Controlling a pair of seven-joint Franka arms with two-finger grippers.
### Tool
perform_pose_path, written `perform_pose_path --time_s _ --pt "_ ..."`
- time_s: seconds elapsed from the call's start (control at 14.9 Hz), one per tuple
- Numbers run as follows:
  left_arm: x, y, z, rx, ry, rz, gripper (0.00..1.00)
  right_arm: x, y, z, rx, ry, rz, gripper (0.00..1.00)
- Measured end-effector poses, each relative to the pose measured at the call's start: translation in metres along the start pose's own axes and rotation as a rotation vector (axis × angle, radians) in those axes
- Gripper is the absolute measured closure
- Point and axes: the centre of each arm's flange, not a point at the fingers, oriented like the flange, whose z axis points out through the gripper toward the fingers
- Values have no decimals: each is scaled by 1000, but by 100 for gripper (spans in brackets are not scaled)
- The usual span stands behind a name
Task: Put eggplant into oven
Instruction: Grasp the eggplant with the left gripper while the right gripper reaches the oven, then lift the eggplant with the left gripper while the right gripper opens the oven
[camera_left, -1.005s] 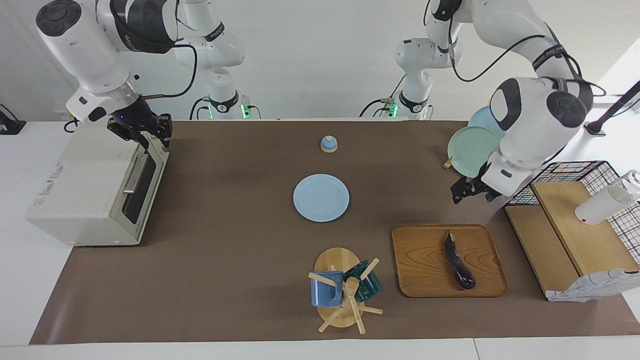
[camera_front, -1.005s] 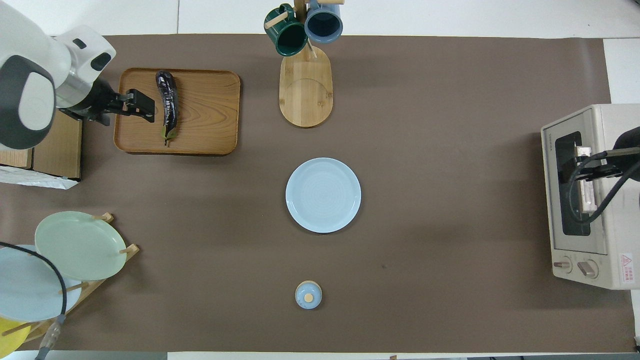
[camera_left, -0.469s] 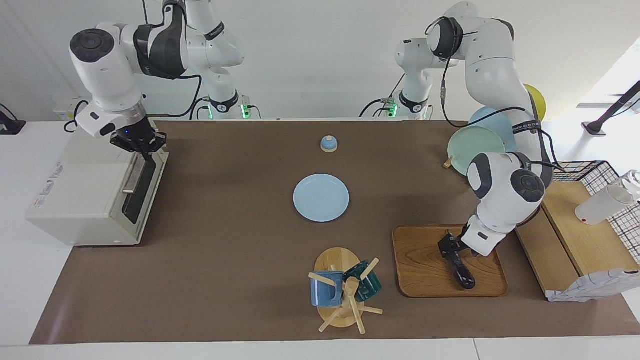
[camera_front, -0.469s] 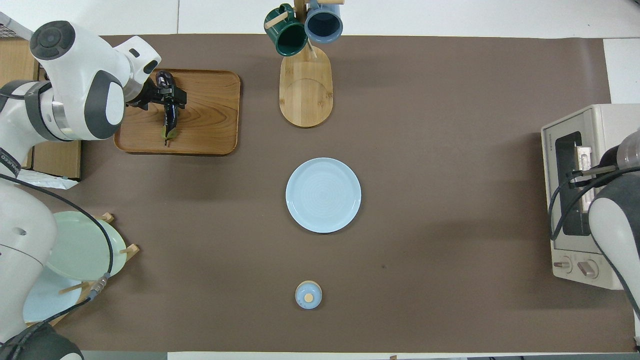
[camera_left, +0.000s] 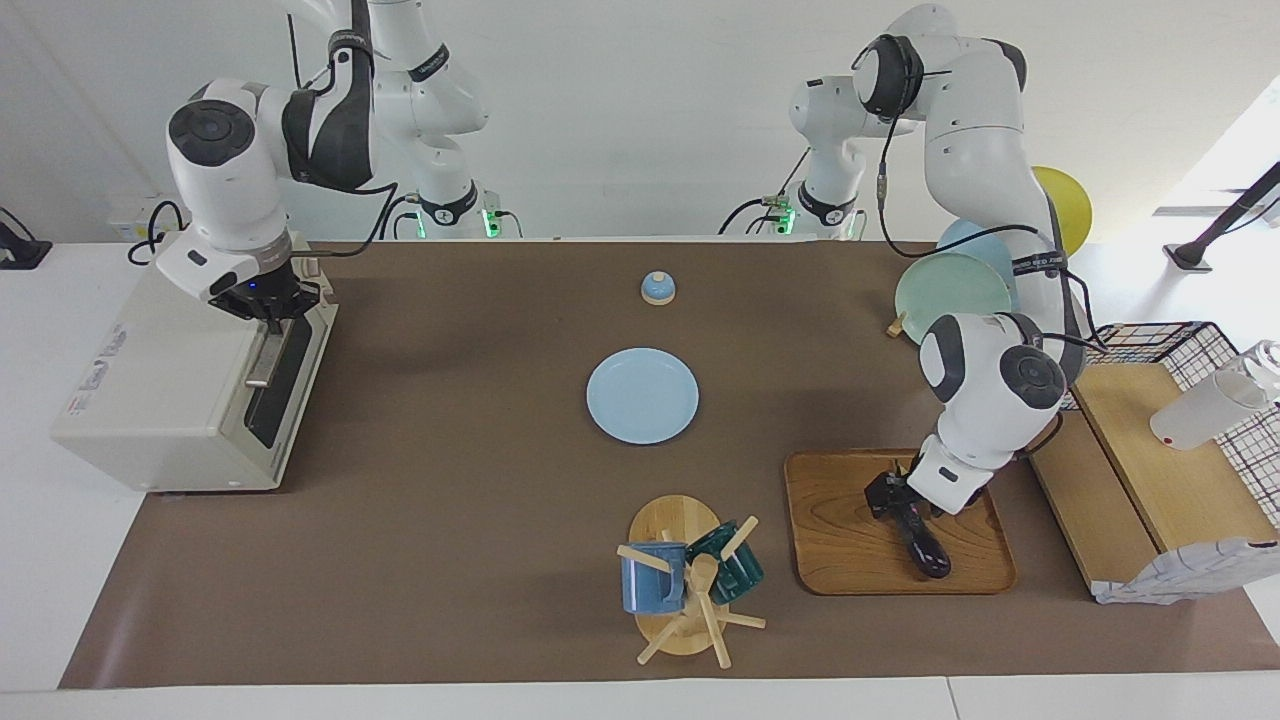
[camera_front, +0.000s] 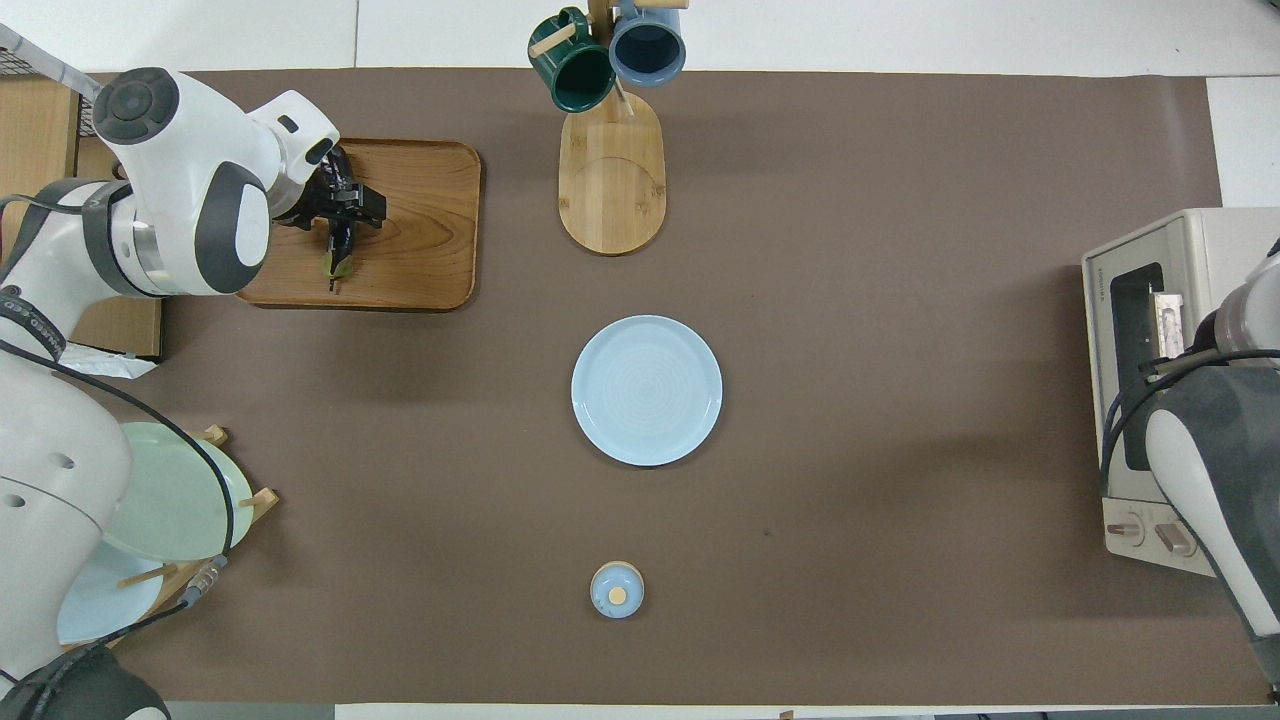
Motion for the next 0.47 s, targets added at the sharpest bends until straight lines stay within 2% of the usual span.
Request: perform_pose_path --time_s 0.07,0.13,0.27,0.34,0.4,0.47 --pt "0 0 1 0 -1 0 3 0 2 2 0 0 -7 99" --pt "-1 0 1 0 -2 0 10 -1 5 4 0 5 -10 99" --pt "-1 0 2 0 -3 1 34 0 3 8 -2 21 -15 99" --pt "-1 0 2 1 -3 2 42 -1 2 7 -3 26 -17 99" --pt "-1 -1 1 1 -3 2 59 -1 -1 7 -2 33 -19 99" --pt "-1 -2 -2 0 -7 -1 70 1 -7 7 2 42 -19 99"
